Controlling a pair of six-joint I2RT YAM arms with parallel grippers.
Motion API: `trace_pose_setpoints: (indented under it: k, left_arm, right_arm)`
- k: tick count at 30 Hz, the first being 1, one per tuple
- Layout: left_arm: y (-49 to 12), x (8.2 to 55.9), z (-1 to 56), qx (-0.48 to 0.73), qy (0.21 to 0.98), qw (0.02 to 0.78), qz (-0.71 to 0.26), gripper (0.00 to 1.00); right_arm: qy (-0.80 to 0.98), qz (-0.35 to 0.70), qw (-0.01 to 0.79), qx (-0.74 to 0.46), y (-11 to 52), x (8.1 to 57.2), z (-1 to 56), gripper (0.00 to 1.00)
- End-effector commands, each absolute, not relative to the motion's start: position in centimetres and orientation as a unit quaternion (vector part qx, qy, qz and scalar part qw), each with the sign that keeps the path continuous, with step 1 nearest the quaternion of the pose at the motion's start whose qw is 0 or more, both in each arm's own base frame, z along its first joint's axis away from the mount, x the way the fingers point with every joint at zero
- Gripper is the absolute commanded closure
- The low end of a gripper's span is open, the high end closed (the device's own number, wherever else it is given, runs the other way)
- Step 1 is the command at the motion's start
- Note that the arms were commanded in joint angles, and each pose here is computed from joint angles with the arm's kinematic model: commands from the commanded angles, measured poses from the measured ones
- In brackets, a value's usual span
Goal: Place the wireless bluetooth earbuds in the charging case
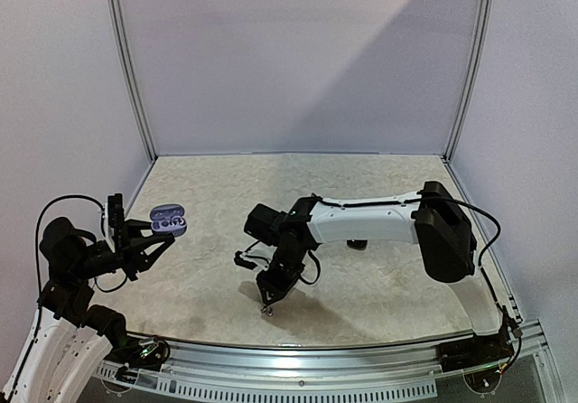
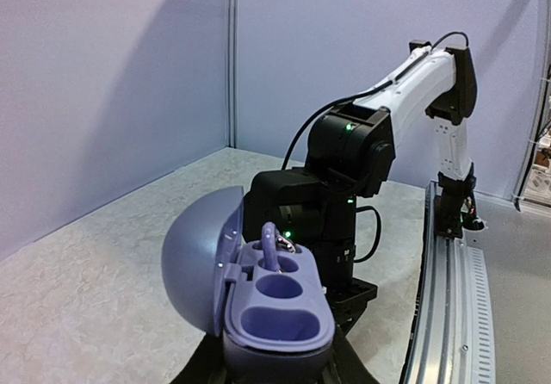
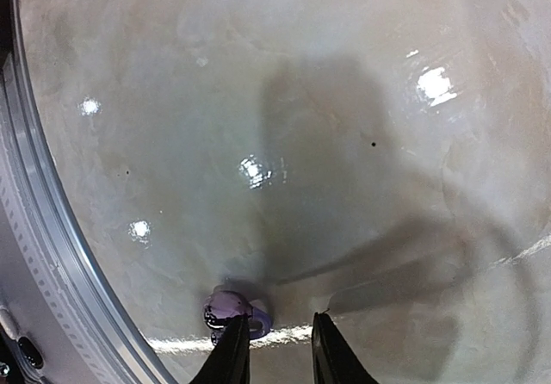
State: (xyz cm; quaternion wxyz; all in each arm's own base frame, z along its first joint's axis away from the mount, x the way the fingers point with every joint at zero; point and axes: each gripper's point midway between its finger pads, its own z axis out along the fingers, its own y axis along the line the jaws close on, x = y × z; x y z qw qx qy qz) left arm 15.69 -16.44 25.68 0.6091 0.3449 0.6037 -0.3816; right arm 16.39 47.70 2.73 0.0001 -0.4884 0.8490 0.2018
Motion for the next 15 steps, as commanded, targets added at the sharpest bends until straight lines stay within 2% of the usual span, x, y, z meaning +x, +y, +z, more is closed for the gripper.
trace_pose_setpoints:
  k: [1, 15]
  left_arm:
    - [-16.6, 15.4, 25.6, 0.355, 0.594, 0.613, -0.381, 1.00]
    - [-16.6, 14.9, 25.7, 0.361, 0.587, 0.617, -0.381, 1.00]
  right_arm:
    - [0.846, 0.218, -0.002, -0.486, 47.9, 16.1, 2.7, 0.74]
    - [0.836, 0.229, -0.007, -0.498, 48.4, 13.6, 3.8, 0.72]
